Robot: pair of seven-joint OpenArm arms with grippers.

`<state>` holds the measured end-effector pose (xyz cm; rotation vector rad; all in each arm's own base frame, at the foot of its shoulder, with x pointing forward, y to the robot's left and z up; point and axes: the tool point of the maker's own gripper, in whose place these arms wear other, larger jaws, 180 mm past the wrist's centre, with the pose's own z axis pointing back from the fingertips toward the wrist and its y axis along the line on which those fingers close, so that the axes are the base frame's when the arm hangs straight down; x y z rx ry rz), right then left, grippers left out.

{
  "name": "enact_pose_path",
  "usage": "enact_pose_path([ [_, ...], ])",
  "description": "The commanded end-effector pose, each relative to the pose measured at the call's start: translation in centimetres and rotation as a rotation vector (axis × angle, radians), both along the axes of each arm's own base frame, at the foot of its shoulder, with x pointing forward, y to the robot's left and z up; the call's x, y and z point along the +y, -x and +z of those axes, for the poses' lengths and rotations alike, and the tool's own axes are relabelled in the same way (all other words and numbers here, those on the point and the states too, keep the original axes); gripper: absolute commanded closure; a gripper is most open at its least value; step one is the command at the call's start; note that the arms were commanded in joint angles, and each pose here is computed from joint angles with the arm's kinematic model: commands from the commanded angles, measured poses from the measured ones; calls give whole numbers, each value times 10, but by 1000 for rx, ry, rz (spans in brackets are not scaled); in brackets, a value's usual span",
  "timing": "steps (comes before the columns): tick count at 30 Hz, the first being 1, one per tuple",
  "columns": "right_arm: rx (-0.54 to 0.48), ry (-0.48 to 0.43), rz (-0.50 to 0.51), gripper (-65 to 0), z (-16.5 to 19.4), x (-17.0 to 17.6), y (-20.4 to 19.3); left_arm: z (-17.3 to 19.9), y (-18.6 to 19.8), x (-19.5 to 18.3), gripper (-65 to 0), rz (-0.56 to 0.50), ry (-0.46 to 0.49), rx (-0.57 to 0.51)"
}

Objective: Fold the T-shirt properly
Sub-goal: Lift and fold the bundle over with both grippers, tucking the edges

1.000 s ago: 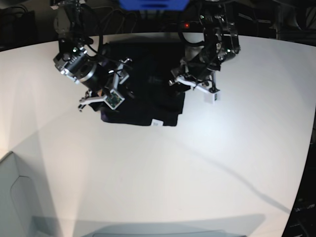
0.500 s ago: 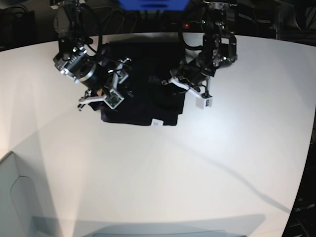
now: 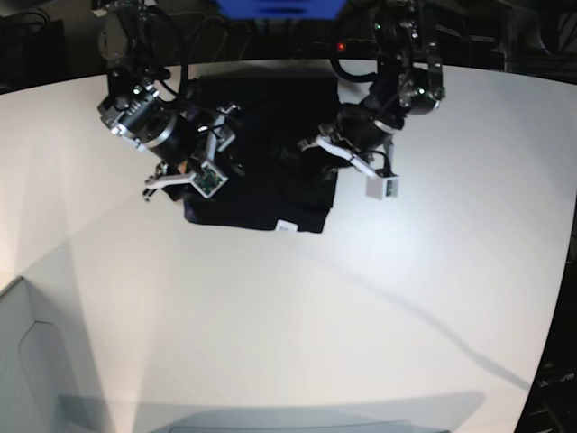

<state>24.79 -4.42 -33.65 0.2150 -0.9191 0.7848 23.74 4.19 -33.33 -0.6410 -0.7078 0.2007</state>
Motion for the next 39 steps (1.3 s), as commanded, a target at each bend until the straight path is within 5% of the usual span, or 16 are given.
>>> enact_pose_path([
  [1, -37, -21, 18, -360, 10, 3, -4, 5, 1, 4, 0, -3, -10, -21],
  [12, -38, -22, 17, -360, 11, 3, -4, -21, 25, 56, 0, 85, -103, 68],
  [29, -24, -74, 12, -359, 11, 19, -3, -88, 61, 69, 0, 115, -109, 286],
  [39, 33, -166, -6, -358, -5, 48, -26, -125, 62, 92, 0, 203, -144, 303],
])
